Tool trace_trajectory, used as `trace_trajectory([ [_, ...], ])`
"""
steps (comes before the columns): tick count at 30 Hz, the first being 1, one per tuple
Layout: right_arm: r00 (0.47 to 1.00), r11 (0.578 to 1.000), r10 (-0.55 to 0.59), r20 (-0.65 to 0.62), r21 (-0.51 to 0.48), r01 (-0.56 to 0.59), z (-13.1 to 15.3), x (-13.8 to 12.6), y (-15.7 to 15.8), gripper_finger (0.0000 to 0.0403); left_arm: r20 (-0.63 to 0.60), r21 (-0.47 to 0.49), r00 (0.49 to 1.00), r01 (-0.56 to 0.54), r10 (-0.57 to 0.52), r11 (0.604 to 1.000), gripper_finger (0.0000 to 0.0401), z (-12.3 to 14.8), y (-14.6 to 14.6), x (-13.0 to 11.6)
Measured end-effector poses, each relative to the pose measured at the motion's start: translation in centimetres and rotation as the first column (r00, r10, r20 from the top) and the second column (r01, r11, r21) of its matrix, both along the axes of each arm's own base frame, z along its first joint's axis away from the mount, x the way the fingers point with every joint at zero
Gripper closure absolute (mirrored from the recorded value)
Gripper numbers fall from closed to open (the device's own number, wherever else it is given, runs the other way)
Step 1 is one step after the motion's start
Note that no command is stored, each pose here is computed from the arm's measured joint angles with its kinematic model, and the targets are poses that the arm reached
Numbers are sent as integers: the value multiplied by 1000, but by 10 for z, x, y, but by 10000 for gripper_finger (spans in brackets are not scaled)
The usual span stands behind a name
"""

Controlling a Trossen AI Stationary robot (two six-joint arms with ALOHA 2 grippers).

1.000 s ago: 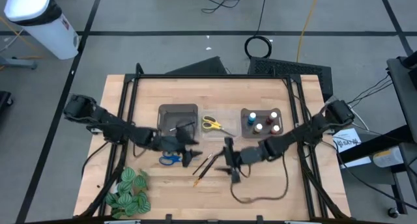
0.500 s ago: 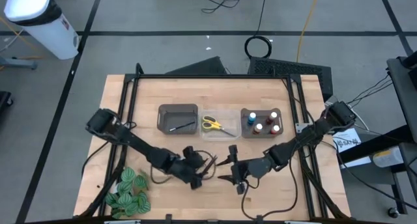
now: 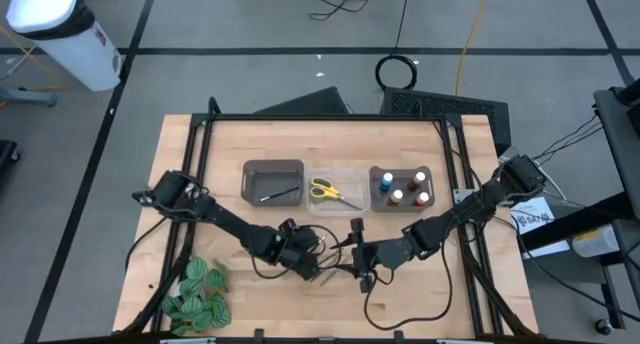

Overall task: Pick & Place Paint Supplies
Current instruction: Put the bottom gold paint brush into the left black bin

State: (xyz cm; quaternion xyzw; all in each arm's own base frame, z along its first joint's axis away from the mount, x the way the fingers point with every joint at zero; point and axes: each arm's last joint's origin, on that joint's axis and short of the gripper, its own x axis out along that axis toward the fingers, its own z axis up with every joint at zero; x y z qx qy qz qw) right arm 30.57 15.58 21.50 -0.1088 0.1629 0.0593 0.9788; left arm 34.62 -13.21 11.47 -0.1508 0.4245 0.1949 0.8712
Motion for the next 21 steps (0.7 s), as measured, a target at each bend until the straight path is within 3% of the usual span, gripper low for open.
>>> trace_trajectory([
  [10,1000,1000,1,-8,-3,-1,-1,0,0,207,-15,13,1000,7,-7,1000,132,-2,1,0],
  [14,994,1000,0,-110,10,1,-10,-5,1,207,-12,16,1000,0,0,1000,157,-3,2,0],
  [17,967,990,116,-228,102,-94,-18,-14,9,208,9,15,1000,-2,2,1000,174,-2,2,1],
  [21,894,940,307,-327,251,-231,-24,-36,41,216,20,13,1000,-3,3,1000,190,-2,2,2],
])
